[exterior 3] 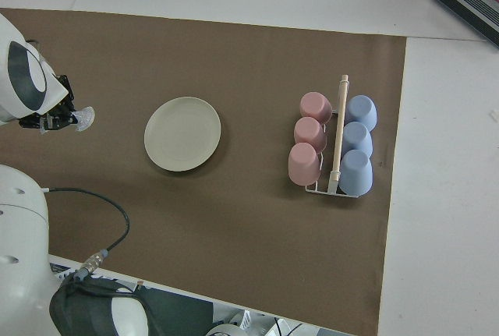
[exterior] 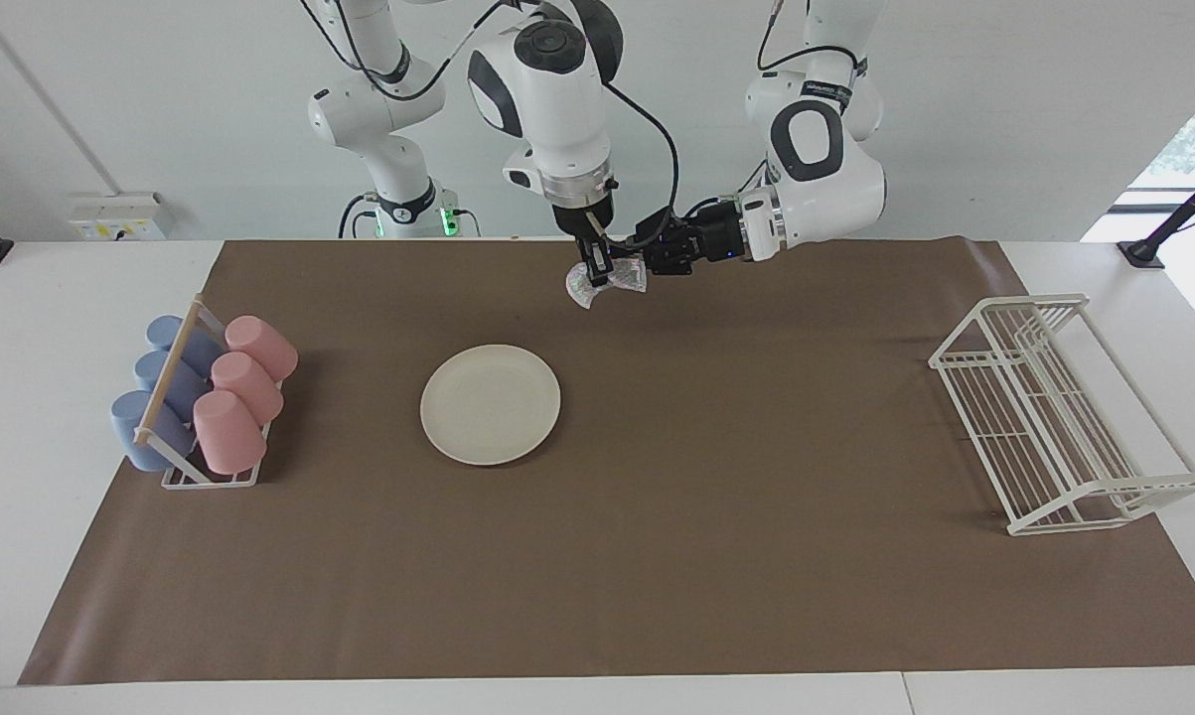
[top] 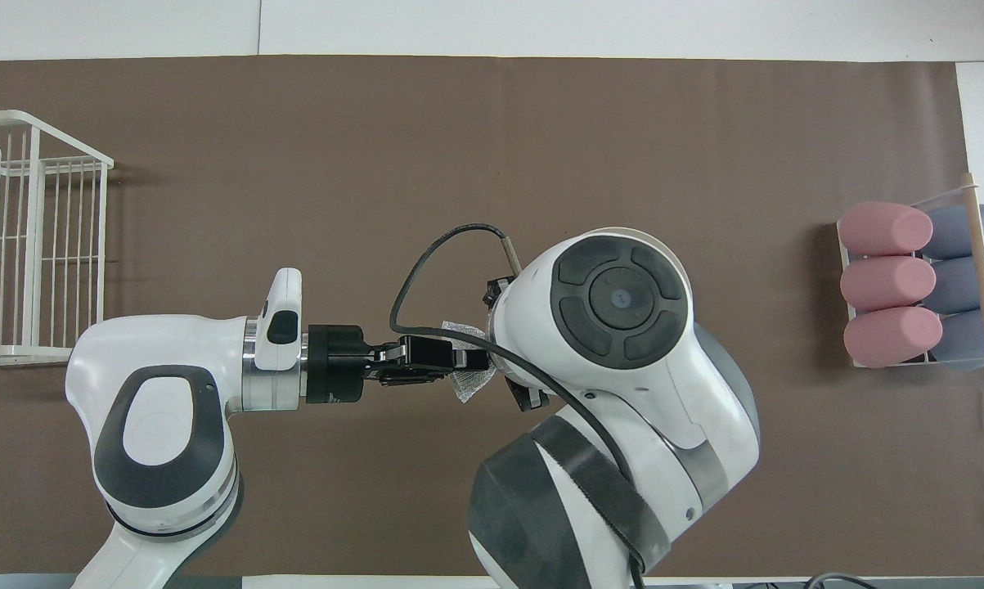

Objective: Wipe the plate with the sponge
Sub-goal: 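Rub the sponge in the left gripper across the plate again, then set the plate down and return the right gripper while the left gripper holds the sponge, then carry the sponge back to the basket with the left gripper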

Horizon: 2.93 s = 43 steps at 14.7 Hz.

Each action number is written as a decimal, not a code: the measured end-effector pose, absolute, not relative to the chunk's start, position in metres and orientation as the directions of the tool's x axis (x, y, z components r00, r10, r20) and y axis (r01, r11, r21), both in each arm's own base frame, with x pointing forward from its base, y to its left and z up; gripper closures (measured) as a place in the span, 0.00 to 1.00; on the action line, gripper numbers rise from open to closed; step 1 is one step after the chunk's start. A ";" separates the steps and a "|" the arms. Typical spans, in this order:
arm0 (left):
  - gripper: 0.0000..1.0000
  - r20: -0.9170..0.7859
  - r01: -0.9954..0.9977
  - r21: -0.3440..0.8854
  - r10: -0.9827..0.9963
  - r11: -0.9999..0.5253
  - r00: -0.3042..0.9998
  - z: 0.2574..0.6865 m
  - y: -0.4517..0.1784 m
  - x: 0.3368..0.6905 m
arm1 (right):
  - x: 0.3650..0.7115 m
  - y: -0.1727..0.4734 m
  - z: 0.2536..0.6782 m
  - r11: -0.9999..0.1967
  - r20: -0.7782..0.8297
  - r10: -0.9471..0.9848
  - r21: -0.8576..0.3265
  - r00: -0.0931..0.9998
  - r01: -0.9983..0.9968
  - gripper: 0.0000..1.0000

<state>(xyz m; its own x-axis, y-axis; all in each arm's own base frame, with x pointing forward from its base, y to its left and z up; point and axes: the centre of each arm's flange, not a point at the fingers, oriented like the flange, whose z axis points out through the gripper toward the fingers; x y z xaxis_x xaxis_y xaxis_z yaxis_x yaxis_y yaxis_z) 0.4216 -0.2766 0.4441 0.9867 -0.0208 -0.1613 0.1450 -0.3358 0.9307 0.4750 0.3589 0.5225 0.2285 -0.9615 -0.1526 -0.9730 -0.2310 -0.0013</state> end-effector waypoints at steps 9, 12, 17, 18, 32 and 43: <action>0.94 -0.177 0.162 0.928 -0.013 -0.335 0.984 0.442 -0.275 0.422 | 0.478 0.353 0.524 -0.302 -0.151 -0.942 -0.016 0.301 -0.953 0.63; 0.94 -0.181 0.171 0.927 0.000 -0.335 0.983 0.440 -0.273 0.423 | 0.493 0.316 0.537 -0.438 -0.137 -0.886 -0.061 0.442 -0.897 0.30; 0.94 -0.170 0.196 0.912 0.102 -0.360 0.980 0.433 -0.249 0.437 | 0.510 0.146 0.578 -0.736 -0.140 -0.669 -0.014 0.730 -0.677 0.00; 0.94 -0.163 0.197 0.905 0.120 -0.377 0.979 0.429 -0.245 0.437 | 0.509 0.119 0.583 -0.765 -0.149 -0.635 -0.013 0.758 -0.644 0.00; 0.94 -0.099 0.279 0.624 0.281 -0.730 0.955 0.452 -0.147 0.493 | 0.521 0.033 0.578 -0.997 -0.076 0.007 -0.082 0.997 0.001 0.00; 0.94 -0.053 0.096 -0.142 0.104 -0.985 0.993 0.474 -0.087 0.520 | 0.557 0.012 0.573 -0.984 -0.086 0.176 -0.048 0.981 0.173 0.00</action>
<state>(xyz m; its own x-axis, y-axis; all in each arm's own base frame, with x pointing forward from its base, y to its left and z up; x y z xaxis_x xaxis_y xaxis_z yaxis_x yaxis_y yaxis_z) 0.5203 -0.0867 0.4737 0.9932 0.1039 -0.0528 0.0955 -0.9853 -0.1420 0.5570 0.0121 0.5730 0.9806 0.1762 -0.0858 0.1726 -0.9838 -0.0475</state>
